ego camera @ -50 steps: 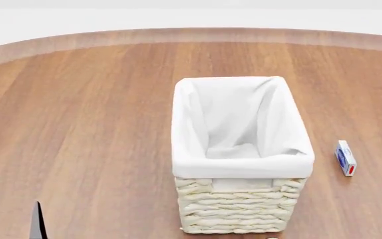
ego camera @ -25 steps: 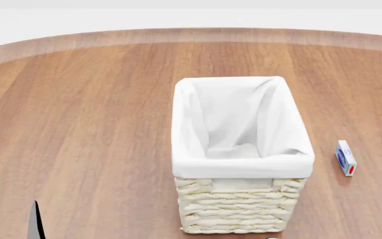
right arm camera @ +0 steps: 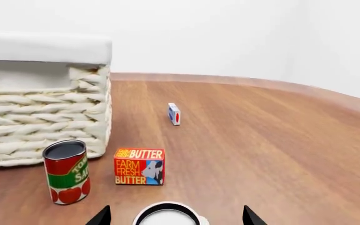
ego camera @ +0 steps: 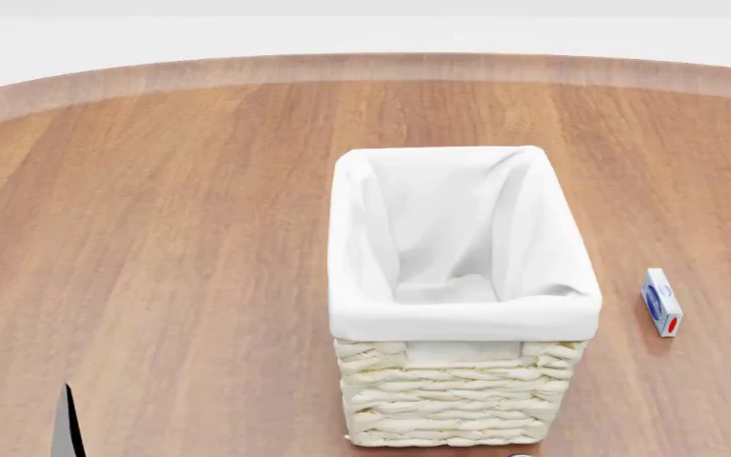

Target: Pick up the alphabet soup and put it in the basket.

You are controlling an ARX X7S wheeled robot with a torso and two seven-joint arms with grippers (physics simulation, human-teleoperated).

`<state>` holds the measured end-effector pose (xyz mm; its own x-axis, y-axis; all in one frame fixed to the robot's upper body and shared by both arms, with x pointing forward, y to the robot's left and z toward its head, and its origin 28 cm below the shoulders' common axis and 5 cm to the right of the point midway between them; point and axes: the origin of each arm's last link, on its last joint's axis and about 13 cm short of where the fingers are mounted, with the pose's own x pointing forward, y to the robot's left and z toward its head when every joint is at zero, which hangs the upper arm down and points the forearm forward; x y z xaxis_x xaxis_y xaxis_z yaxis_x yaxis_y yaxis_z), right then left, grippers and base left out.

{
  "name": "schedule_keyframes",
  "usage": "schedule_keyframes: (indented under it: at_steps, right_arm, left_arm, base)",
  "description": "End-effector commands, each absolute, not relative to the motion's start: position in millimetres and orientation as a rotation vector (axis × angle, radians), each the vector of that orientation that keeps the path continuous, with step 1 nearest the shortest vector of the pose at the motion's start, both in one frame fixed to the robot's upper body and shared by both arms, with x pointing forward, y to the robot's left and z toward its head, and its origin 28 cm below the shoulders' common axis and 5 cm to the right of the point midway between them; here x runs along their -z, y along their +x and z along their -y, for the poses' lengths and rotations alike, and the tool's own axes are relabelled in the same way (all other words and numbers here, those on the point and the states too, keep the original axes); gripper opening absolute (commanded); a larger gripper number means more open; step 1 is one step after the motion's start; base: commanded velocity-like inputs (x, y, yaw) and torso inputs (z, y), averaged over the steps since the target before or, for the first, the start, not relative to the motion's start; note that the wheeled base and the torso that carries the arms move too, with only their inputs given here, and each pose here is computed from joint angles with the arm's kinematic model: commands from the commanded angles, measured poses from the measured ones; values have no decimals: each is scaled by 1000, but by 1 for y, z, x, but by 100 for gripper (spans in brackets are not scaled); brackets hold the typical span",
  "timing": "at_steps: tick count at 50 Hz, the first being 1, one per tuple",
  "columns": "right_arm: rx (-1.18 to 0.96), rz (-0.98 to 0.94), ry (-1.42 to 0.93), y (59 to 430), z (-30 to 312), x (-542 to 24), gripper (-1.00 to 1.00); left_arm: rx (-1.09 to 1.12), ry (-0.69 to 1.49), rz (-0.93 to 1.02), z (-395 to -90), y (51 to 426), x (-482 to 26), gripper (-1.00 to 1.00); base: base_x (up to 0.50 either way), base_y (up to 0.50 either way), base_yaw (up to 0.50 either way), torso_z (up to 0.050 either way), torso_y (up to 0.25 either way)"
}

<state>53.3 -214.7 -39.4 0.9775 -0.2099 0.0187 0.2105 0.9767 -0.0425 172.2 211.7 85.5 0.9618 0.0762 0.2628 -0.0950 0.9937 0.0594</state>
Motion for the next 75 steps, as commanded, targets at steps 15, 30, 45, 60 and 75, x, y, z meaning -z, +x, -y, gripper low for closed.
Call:
schedule_keyframes:
  at_steps: [15,30,45,60,75]
  right_arm:
    - [234,-27,-16,62,212,64,100]
    - [243,-46,-11,74,212,77,100]
    - [244,-61,-2,82,210,89,100]
    - [238,-66,8,84,208,95,-100]
    - [230,-9,0,94,206,68,-100]
  left_arm:
    - [-87,71,261,-212,173,-84,100]
    - [-87,71,258,-212,173,-84,100]
    - [-87,70,257,-212,173,-83,100]
    - [-88,71,257,-212,173,-83,100]
    - [-92,70,252,-212,174,-83,100]
  base:
    - [0,0,0,0,0]
    - [0,0,0,0,0]
    - [0,0,0,0,0]
    - [0,0,0,0,0]
    - [1,0,0,0,0]
